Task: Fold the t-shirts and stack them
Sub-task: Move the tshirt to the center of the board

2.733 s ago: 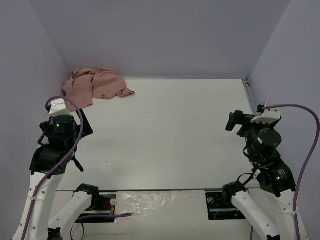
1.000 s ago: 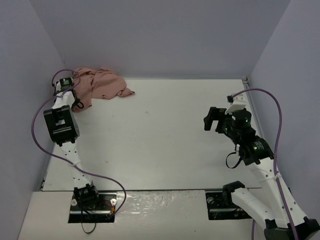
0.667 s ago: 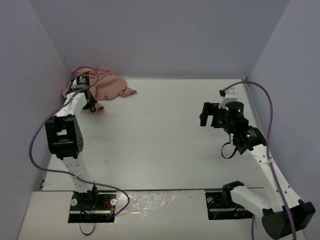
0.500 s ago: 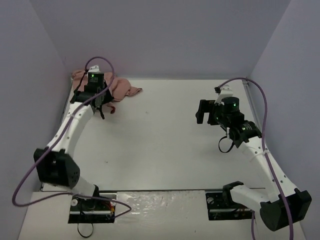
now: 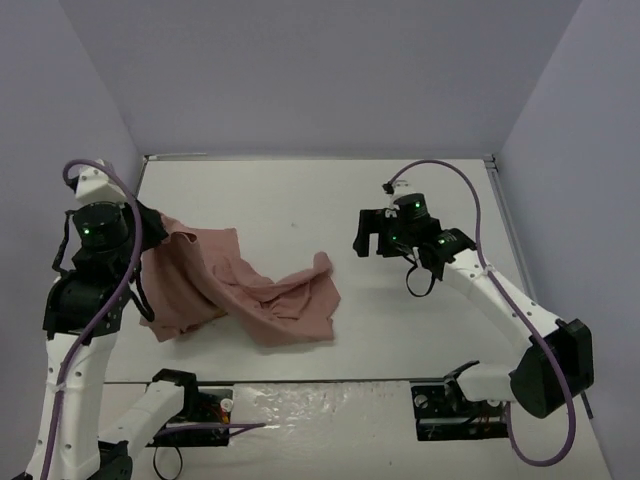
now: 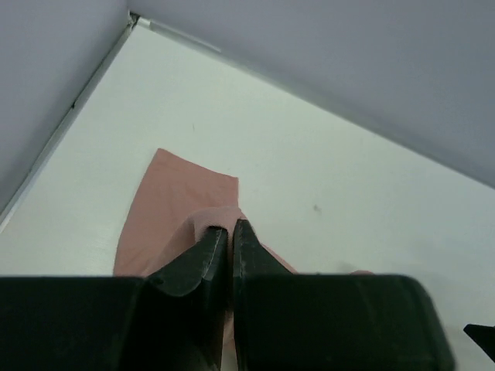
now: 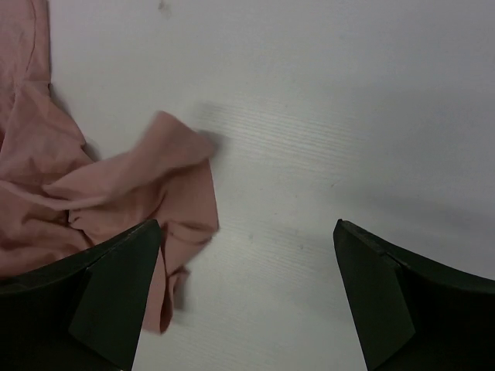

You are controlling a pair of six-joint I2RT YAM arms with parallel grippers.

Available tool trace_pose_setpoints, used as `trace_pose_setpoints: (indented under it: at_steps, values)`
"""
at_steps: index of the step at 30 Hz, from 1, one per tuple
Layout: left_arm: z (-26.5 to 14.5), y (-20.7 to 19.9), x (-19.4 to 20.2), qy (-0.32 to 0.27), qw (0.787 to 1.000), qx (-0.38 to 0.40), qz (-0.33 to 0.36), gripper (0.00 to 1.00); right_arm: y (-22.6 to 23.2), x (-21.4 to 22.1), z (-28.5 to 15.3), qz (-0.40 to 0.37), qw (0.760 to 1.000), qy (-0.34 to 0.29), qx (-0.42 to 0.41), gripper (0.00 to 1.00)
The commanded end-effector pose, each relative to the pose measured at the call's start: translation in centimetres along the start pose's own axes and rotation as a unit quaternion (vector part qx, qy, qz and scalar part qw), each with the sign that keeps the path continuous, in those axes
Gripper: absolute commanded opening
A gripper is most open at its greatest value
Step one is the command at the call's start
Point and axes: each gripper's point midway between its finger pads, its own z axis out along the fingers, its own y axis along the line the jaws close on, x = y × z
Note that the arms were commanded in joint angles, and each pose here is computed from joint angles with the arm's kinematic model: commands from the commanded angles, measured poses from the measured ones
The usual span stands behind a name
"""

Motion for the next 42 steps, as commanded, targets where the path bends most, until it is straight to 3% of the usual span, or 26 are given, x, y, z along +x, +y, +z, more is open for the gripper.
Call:
trace_pose_setpoints:
  at_steps: [1, 6, 13, 22, 24, 25, 26, 27, 28, 30, 34, 36, 38, 41, 42]
  values:
    - [2.0, 2.0, 7.0, 0.091, 0.995, -0.025, 0.032, 0.00, 3.6, -0.9, 1.5, -0.007, 1.000, -0.022, -0.014, 0.91]
    - [1.1, 4.3, 11.2, 0.132, 0.989, -0.051, 0.032, 0.00, 6.4, 2.9, 3.9, -0.031, 0.999, 0.027, -0.030, 0.90]
    - [0.2, 5.4, 13.9, 0.154, 0.986, -0.061, 0.013, 0.00, 10.1, 8.6, 6.1, -0.100, 0.990, 0.085, -0.058, 0.90]
    - [-0.3, 6.0, 14.5, 0.159, 0.984, -0.071, 0.024, 0.00, 8.5, 13.0, 10.6, -0.135, 0.980, 0.145, -0.026, 0.83]
    - [-0.3, 6.2, 14.3, 0.156, 0.984, -0.077, 0.029, 0.00, 8.0, 13.5, 11.5, -0.140, 0.978, 0.153, -0.014, 0.69]
    - [-0.2, 6.3, 14.2, 0.153, 0.985, -0.079, 0.031, 0.00, 7.7, 13.5, 11.9, -0.144, 0.978, 0.152, -0.006, 0.58]
    - [-0.1, 6.3, 14.0, 0.151, 0.985, -0.081, 0.034, 0.00, 7.3, 13.3, 12.2, -0.147, 0.978, 0.148, 0.002, 0.44]
    - [0.1, 6.4, 13.9, 0.152, 0.984, -0.085, 0.040, 0.00, 6.7, 12.6, 12.5, -0.151, 0.978, 0.141, 0.016, 0.24]
    - [0.2, 6.3, 13.5, 0.149, 0.984, -0.085, 0.045, 0.00, 6.1, 11.4, 12.7, -0.152, 0.980, 0.128, 0.031, 0.12]
    - [0.6, 5.9, 12.2, 0.140, 0.985, -0.084, 0.057, 0.00, 4.1, 7.9, 12.8, -0.139, 0.984, 0.093, 0.065, 0.00]
    - [2.0, 4.2, 8.1, 0.105, 0.988, -0.069, 0.090, 0.00, -2.6, -4.4, 11.4, -0.043, 0.990, -0.014, 0.135, 0.00]
    - [2.9, 3.1, 6.6, 0.092, 0.989, -0.058, 0.098, 0.00, -5.0, -10.1, 10.7, -0.010, 0.985, -0.062, 0.158, 0.17]
    - [4.0, 2.0, 5.4, 0.083, 0.990, -0.045, 0.101, 0.00, -7.3, -13.2, 10.4, 0.006, 0.981, -0.078, 0.175, 0.52]
    - [6.0, 1.1, 5.5, 0.088, 0.990, -0.040, 0.099, 0.00, -8.6, -16.0, 10.8, 0.010, 0.980, -0.085, 0.177, 0.82]
    - [6.4, 0.8, 5.6, 0.091, 0.991, -0.036, 0.096, 0.00, -8.5, -15.9, 11.0, 0.008, 0.982, -0.076, 0.174, 0.85]
